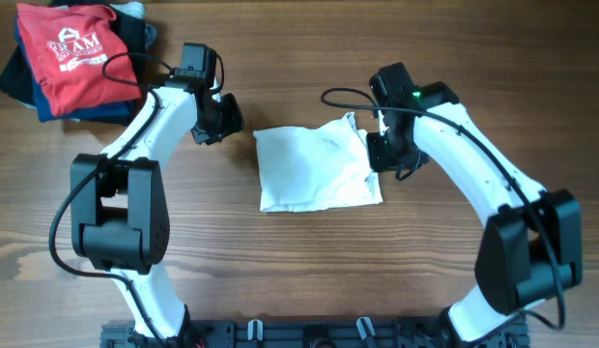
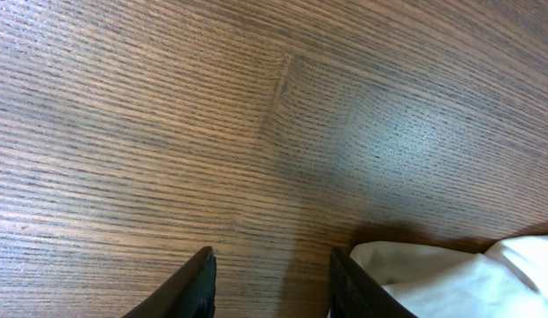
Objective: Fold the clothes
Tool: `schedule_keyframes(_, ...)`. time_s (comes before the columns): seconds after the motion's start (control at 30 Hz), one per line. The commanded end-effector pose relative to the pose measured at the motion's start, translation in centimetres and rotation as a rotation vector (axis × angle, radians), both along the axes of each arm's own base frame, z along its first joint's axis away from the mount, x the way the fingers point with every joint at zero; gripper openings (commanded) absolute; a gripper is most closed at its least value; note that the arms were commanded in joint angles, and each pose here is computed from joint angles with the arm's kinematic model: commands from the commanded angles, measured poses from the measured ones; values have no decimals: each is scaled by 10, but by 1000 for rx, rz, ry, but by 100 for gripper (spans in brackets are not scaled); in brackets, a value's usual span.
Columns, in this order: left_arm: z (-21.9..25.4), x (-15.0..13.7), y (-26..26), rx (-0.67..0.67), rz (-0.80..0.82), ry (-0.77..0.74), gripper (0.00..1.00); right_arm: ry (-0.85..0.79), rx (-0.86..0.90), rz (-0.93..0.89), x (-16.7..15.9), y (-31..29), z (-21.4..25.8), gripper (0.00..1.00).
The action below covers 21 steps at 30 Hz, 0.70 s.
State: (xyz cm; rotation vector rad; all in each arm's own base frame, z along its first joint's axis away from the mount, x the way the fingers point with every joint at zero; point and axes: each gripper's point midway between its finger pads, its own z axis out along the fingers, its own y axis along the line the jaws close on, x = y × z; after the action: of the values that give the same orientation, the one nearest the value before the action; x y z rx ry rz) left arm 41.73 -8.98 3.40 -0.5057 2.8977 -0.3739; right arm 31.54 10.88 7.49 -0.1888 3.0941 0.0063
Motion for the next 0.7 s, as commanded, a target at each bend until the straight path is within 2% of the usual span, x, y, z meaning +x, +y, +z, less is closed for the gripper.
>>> schedule_keyframes(0.0, 1, 4, -3, -6, -16, -9, 41, 44, 89, 83, -16, 20, 1, 54)
schedule_keyframes(0.17, 1, 4, -3, -6, -16, -9, 41, 79, 158, 106, -33, 39, -28, 53)
schedule_keyframes(0.23, 1, 4, -3, -7, -16, -9, 41, 47, 165, 92, -30, 41, -40, 49)
schedule_keyframes(0.33, 1, 3, -3, -6, -16, -6, 41, 14, 108, 3, -28, 29, -57, 31)
schedule_keyframes(0.37, 1, 3, -3, -6, -16, -5, 41, 15, 71, -25, -29, 22, -58, 10)
schedule_keyframes(0.4, 1, 3, -3, -6, -16, -5, 41, 36, 48, -47, -35, 17, -58, 4)
schedule_keyframes(0.47, 1, 3, -3, -6, -16, -5, 41, 119, 29, -48, -55, 12, -54, 4)
schedule_keyframes(0.53, 1, 3, -3, -6, -16, -5, 41, 199, -77, -44, -77, -10, -50, 7)
schedule_keyframes(0.6, 1, 3, -3, -6, -16, -6, 41, 124, -201, -67, -65, -31, -50, 10)
schedule_keyframes(0.63, 1, 3, -3, -6, -16, -5, 41, 79, -214, -69, -55, -33, -51, 18)
schedule_keyframes(0.67, 0, 2, -3, -6, -16, -1, 41, 40, -203, -74, -45, -30, -52, 35)
